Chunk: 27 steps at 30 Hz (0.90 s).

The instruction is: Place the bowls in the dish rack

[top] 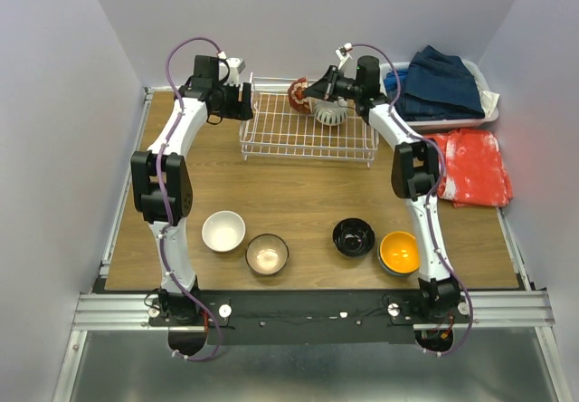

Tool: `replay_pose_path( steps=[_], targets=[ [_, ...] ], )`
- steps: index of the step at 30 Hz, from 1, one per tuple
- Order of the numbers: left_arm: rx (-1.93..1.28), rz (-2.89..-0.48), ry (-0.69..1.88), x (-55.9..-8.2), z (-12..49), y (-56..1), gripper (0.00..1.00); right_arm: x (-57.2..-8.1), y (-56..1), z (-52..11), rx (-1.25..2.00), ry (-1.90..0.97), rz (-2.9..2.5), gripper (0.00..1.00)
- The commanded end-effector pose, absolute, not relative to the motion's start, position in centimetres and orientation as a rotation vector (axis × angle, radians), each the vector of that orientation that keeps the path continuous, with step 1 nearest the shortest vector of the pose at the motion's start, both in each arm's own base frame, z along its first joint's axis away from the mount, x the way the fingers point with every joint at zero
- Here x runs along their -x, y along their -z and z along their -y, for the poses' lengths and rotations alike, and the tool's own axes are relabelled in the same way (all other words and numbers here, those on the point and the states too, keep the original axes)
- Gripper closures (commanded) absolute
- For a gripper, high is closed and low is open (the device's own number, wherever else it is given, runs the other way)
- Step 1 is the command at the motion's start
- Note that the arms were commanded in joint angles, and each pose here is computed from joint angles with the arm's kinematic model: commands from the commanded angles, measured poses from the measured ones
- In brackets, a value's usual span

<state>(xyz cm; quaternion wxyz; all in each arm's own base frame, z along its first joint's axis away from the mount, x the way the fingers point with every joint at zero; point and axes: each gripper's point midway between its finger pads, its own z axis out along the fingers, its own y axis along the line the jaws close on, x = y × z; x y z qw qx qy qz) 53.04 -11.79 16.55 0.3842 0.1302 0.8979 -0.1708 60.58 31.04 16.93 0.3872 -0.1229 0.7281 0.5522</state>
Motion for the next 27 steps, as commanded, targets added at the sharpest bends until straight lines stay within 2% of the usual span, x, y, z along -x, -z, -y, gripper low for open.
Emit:
replay_pose_path(
  steps=[1, 7, 18, 20, 22, 27],
  targets=[
    [-0.332, -2.254, 0.495, -53.8, 12.9, -16.9, 0.23, -60.9, -18.8, -29.0, 0.272, -1.333, -1.864, 0.97],
    [-0.326, -2.243, 0.500, -54.1, 13.0, -17.3, 0.23, -60.1, -17.5, -28.9, 0.197, -1.392, -1.922, 0.97],
    [-0.360, -2.247, 0.453, -53.9, 12.8, -17.4, 0.23, -59.4, -14.8, -27.5, 0.055, -1.490, -2.014, 0.90],
    [-0.363, -2.246, 0.450, -54.0, 13.0, -17.3, 0.23, -59.8, -14.5, -26.7, 0.044, -1.447, -2.028, 0.84],
    [-0.365, -2.241, 0.450, -54.2, 13.1, -17.3, 0.23, -60.1, -14.9, -25.7, 0.047, -1.400, -2.033, 0.83],
    [-0.364, -2.226, 0.468, -54.6, 13.5, -17.6, 0.23, -60.3, -16.5, -23.1, 0.048, -1.313, -2.025, 0.68]
  ],
)
